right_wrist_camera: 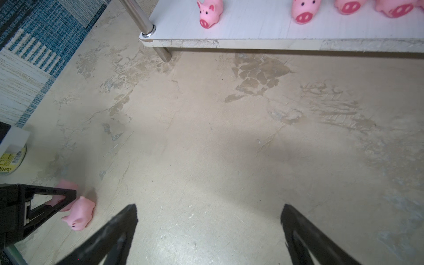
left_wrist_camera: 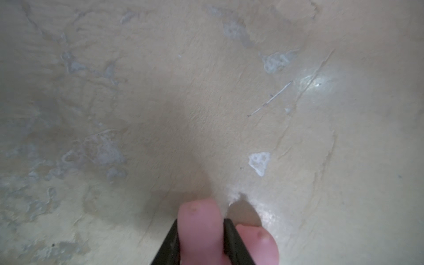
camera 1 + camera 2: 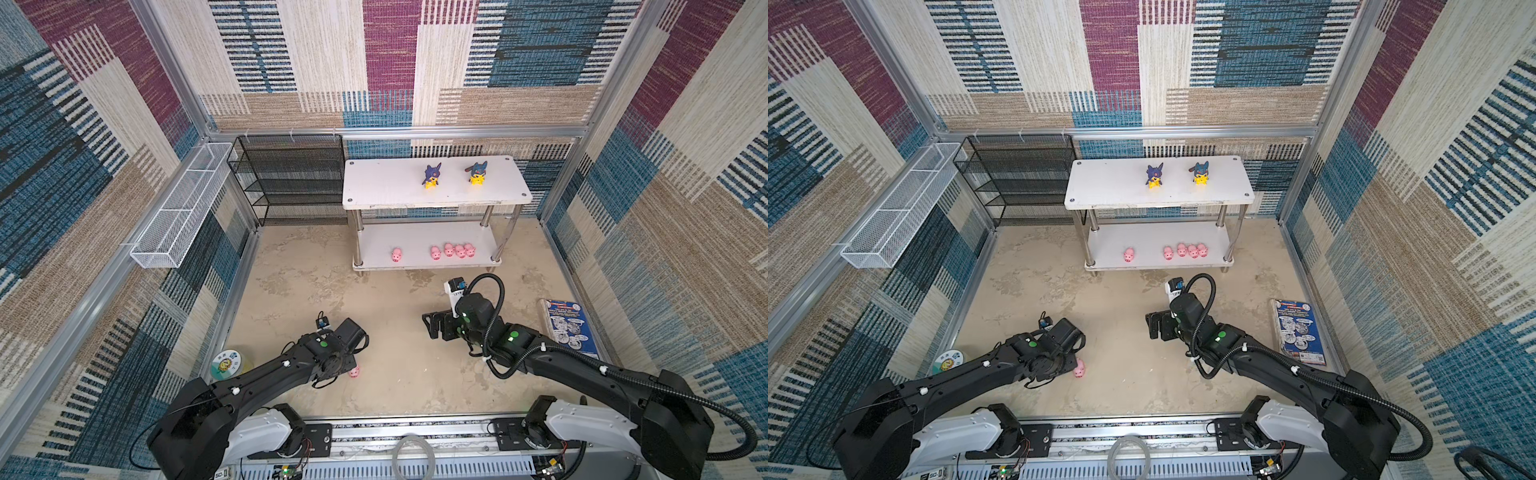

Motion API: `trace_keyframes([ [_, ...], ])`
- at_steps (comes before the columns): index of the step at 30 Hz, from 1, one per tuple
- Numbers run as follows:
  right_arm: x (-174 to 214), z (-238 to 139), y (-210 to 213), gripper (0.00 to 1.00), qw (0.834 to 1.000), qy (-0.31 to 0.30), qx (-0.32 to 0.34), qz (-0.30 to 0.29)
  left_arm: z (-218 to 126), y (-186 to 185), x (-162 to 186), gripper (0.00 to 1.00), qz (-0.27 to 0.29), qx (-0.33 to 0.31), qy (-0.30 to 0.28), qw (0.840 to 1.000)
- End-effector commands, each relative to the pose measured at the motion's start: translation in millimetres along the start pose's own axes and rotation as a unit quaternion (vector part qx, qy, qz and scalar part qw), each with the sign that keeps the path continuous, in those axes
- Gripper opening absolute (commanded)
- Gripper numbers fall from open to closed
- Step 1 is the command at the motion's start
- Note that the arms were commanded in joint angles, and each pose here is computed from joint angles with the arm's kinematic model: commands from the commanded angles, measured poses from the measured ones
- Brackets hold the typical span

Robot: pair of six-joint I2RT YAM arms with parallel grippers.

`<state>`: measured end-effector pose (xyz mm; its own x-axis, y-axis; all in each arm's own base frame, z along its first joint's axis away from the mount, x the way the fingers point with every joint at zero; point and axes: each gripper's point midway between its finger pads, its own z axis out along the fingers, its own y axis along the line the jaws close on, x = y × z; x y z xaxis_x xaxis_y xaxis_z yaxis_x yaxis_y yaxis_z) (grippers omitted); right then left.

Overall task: Place and organize the plastic toys onto the shelf
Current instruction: 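Lift the pig with the left gripper and carry it toward the shelf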

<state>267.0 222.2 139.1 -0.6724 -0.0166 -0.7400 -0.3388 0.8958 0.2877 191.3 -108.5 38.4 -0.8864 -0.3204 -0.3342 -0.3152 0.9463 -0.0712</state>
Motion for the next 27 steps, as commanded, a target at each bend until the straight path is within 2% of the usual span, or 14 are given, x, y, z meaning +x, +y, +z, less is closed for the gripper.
trace_keyframes([
  [1,-4.5,-0.4,1.5,1.0,1.0,-0.009,-0.005,0.0,-6.7,1.1,-11.5,0.32,0.033,-0.02,-0.013,0.999],
  [6,-6.2,-4.0,-3.8,1.0,1.0,-0.014,0.003,0.005,-16.2,-21.5,-33.5,0.33,0.058,-0.013,-0.025,0.998],
  [12,-11.2,-13.1,-12.2,1.0,0.999,-0.026,0.014,0.014,-16.4,-78.4,-58.4,0.33,0.093,0.022,-0.015,0.995],
  [19,-13.7,-28.3,-27.5,1.0,0.998,-0.038,0.036,0.026,3.0,-141.8,-69.4,0.32,0.123,0.062,0.018,0.99],
  [27,-10.5,-39.1,-40.6,1.0,0.997,-0.043,0.052,0.039,27.7,-189.4,-70.7,0.32,0.154,0.076,0.043,0.984],
])
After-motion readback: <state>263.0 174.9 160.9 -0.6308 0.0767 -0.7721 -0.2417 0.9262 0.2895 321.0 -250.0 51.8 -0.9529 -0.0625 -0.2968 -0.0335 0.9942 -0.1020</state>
